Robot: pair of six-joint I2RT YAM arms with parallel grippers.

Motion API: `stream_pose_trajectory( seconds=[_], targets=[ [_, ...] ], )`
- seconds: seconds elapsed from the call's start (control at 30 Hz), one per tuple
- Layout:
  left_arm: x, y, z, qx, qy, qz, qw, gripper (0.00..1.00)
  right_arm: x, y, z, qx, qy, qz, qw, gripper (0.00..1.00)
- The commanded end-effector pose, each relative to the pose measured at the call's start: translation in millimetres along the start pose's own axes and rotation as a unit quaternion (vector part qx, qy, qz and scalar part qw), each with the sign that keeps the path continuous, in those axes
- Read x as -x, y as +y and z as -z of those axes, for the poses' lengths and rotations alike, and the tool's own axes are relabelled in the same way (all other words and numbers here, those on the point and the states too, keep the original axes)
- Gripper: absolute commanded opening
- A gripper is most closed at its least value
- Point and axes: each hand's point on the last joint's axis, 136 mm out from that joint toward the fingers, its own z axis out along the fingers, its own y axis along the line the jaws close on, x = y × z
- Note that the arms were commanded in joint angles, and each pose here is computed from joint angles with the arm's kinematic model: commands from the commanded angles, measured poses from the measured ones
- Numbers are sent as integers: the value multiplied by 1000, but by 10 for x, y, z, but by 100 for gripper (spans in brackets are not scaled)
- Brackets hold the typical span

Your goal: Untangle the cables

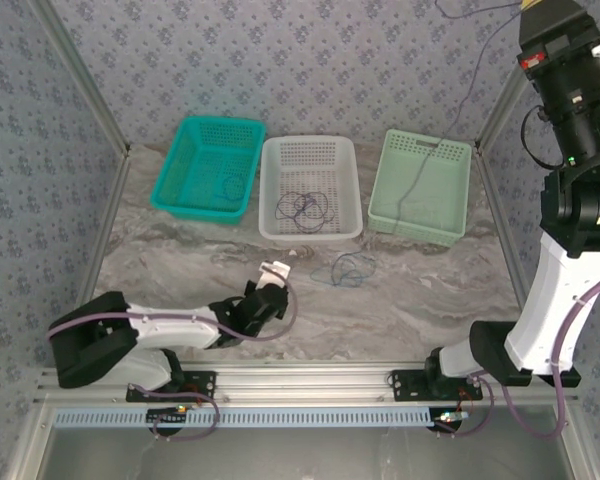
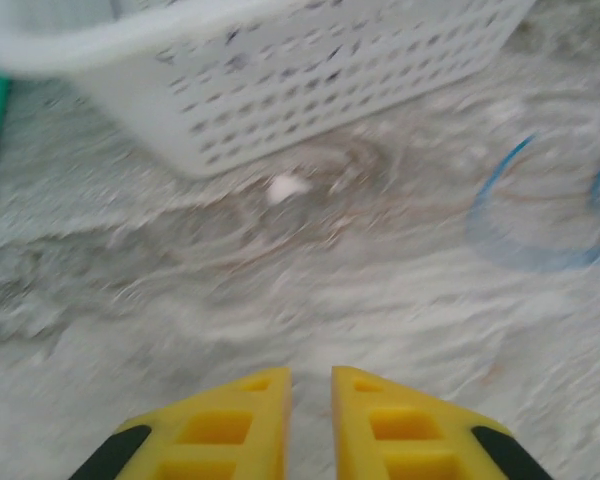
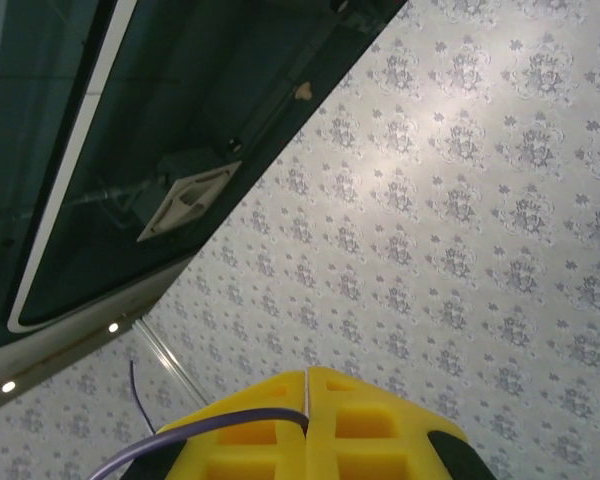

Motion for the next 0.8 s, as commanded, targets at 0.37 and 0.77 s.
stream_pose_trajectory(
  seconds=[0.37, 0.77],
  targets=[
    [1471, -354, 893, -165, -210, -23, 964, 100, -683, 241, -81, 76, 119, -32, 989, 0],
    [2498, -1451, 739, -296, -249, -70, 919, 100, -1113, 262, -66, 86, 176, -31, 980, 0]
  ],
)
